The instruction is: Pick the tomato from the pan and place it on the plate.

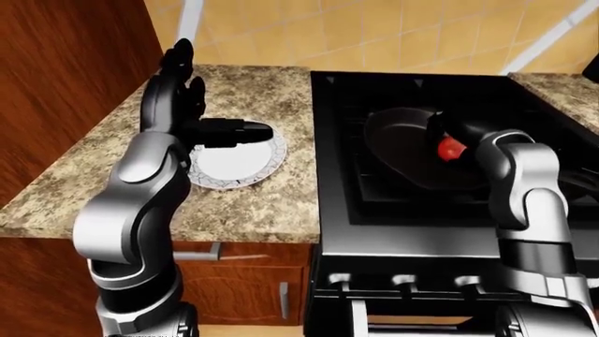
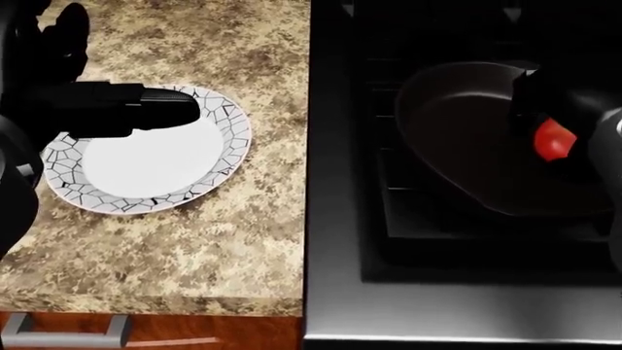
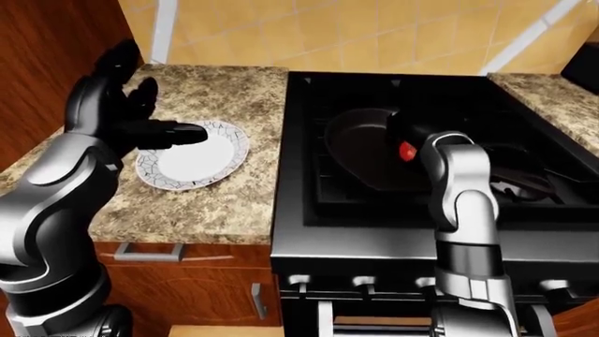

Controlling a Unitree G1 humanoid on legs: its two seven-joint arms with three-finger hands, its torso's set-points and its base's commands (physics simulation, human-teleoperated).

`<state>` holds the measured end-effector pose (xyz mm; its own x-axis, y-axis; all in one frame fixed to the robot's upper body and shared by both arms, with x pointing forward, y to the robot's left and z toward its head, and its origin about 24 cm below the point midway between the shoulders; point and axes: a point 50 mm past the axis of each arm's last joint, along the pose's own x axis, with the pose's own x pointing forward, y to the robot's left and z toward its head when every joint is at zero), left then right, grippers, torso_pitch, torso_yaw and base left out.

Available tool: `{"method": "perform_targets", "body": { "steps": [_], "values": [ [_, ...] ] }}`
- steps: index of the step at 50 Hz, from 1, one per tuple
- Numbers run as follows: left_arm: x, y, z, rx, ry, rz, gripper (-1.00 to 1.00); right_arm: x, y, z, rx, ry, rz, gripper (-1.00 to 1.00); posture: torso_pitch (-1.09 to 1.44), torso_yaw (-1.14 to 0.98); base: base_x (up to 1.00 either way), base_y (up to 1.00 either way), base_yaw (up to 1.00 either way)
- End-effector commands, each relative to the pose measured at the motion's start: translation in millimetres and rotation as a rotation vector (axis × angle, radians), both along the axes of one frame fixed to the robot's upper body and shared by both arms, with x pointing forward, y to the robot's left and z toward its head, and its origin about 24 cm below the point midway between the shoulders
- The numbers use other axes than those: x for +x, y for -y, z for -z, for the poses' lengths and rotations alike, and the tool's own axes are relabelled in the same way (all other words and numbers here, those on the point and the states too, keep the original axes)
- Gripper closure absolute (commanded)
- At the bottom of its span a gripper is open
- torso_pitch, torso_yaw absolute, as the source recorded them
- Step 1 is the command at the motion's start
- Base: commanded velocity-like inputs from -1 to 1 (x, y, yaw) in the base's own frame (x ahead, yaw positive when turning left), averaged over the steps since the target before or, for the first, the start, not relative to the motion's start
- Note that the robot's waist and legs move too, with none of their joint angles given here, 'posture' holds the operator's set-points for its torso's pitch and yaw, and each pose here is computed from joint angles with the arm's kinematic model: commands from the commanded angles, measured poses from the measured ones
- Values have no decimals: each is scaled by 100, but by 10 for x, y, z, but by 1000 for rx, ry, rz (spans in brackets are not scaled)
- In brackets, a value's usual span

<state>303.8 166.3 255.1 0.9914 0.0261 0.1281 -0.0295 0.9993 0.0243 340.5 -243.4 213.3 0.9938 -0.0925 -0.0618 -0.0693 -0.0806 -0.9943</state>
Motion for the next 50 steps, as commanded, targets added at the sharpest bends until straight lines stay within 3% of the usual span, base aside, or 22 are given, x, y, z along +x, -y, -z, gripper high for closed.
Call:
{"method": "perform_targets", "body": {
  "steps": [1, 13, 31, 50],
  "values": [
    [-49, 6, -163, 2, 90, 1, -100, 17, 3, 66, 20, -57, -4, 25, 0, 0, 0, 0, 0],
    [-61, 8, -170, 2, 91, 1, -100, 12, -2, 140, 35, -58, -4, 22, 0, 0, 0, 0, 0],
    [-54, -7, -194, -2, 95, -1, -100, 130, -91, -271, 52, 27, -21, 39, 0, 0, 0, 0, 0],
    [-82, -61, -244, -10, 105, -14, -100, 206, -211, -537, 66, 79, -46, 42, 0, 0, 0, 0, 0]
  ]
}}
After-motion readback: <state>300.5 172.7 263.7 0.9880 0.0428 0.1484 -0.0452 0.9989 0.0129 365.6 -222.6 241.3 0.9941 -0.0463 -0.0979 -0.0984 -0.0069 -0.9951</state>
